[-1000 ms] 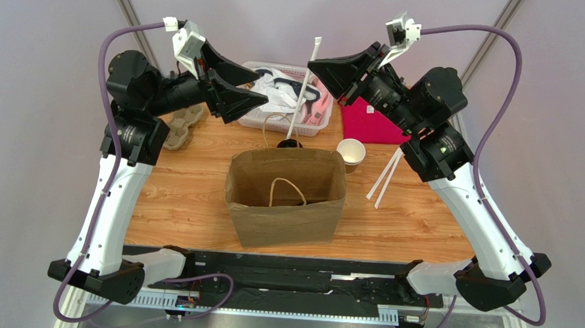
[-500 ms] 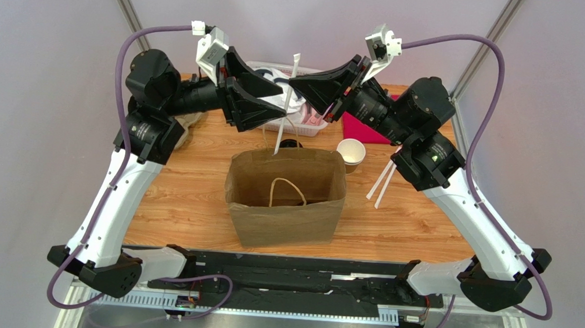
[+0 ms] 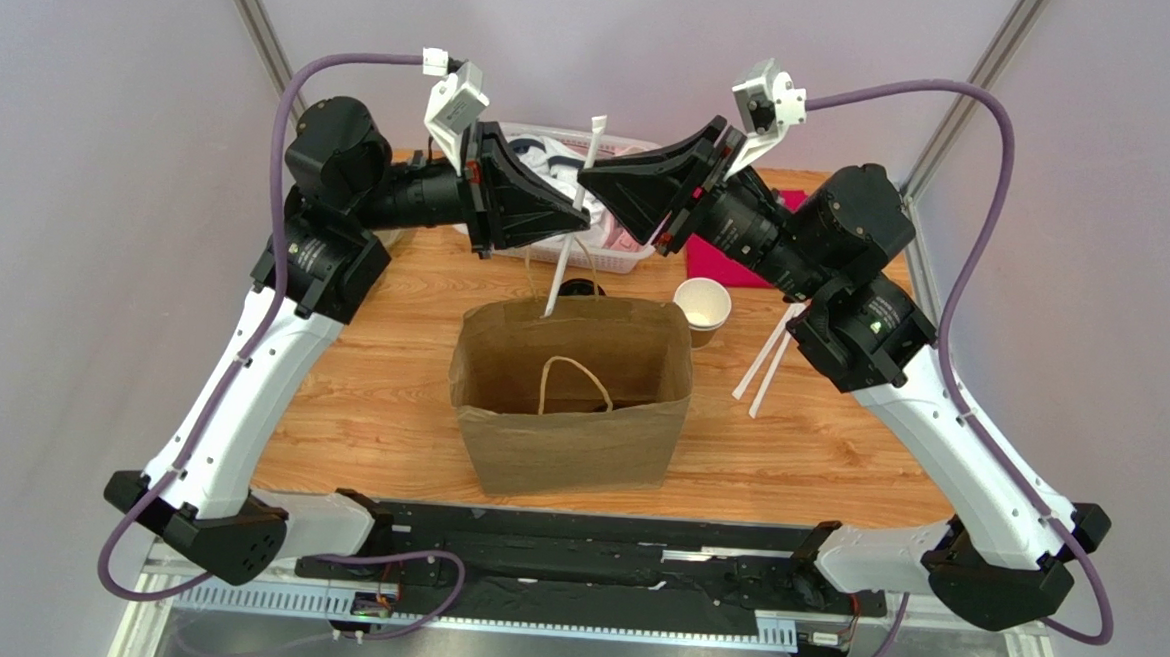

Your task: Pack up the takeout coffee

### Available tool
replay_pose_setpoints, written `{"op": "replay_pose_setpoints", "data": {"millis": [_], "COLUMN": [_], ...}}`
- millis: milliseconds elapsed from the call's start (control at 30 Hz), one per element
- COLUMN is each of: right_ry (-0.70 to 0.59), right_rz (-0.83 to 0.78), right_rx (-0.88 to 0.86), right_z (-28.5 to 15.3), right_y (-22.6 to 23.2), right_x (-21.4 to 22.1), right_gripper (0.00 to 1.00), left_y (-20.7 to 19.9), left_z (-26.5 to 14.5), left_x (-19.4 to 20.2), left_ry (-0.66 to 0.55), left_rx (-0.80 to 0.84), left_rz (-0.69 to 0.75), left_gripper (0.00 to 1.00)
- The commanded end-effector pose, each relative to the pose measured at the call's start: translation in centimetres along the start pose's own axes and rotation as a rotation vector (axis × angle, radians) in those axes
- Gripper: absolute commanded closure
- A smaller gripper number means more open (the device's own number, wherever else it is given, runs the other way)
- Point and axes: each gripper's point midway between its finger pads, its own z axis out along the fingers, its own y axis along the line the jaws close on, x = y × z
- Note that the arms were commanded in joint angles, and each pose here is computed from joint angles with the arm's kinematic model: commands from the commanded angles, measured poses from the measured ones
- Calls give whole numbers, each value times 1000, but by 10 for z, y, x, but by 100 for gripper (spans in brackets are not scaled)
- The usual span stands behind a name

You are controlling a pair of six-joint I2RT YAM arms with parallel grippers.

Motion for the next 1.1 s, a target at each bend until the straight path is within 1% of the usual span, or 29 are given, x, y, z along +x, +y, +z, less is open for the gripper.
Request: {"op": "replay_pose_setpoints", "data": {"millis": [0, 33, 67, 100, 133, 167, 200, 267, 333, 433, 467, 500, 567, 633, 700, 733, 833, 900, 933, 967, 1000, 1067], "right_ry": [-46, -56, -67, -82, -98, -108, -113, -126, -119, -104, -73, -76, -39, -19, 10, 17, 43, 58, 63, 69, 78, 88], "right_rz": [-63, -75, -88, -101, -131, -149, -160, -184, -197, -221, -251, -264, -269, -275, -272, -269, -260, -259, -267, -269, -269, -273], "right_rx": [42, 59, 77, 97, 124, 141, 168, 214, 257, 317, 347, 402, 453, 480, 503, 512, 536, 548, 550, 556, 566, 583], "right_z": [-13, -16, -18, -19, -23, -26, -30, -39, -48, -61, -63, -72, -80, -89, -97, -98, -105, -107, -108, -109, -111, -113], "right_y": [-1, -4, -8, -13, -22, -25, -31, -43, -54, -67, -78, -87, -102, -107, -114, -116, -123, -127, -127, -129, -131, -136], "right_x": [-19, -24, -28, -35, -43, -49, -52, -63, -67, -66, -55, -56, -39, -34, -24, -22, -15, -11, -11, -10, -7, -5], "right_gripper": [50, 39, 30, 15, 8, 4, 0, 0, 0, 0, 0, 0, 0, 0, 0, 0, 0, 0, 0, 0, 0, 0], "left_y": [-6, -6, -5, -4, -3, -3, -2, -2, 0, 5, 6, 8, 9, 8, 9, 8, 5, 5, 4, 3, 3, 5], "left_z": [-4, -5, -6, -7, -9, -11, -12, -16, -19, -22, -24, -25, -28, -32, -37, -40, -46, -47, -49, -50, -50, -52], "left_x": [9, 16, 23, 29, 39, 48, 54, 73, 88, 113, 122, 129, 145, 160, 169, 176, 186, 190, 194, 196, 195, 194], "left_ry": [29, 40, 57, 69, 85, 107, 119, 156, 181, 236, 261, 277, 322, 367, 395, 416, 446, 464, 482, 491, 500, 508], "left_rx": [25, 22, 19, 18, 17, 14, 14, 5, 0, -11, -13, -12, -3, -8, -14, -12, -17, -17, -17, -15, -19, -42], "left_rz": [0, -7, -22, -11, -19, -32, -8, -21, -2, -19, -15, -8, 11, 11, 45, 35, 46, 55, 45, 48, 60, 75], "left_gripper": [100, 100, 100, 100, 100, 100, 100, 100, 100, 100, 100, 100, 100, 100, 100, 100, 100, 96, 86, 81, 73, 64]}}
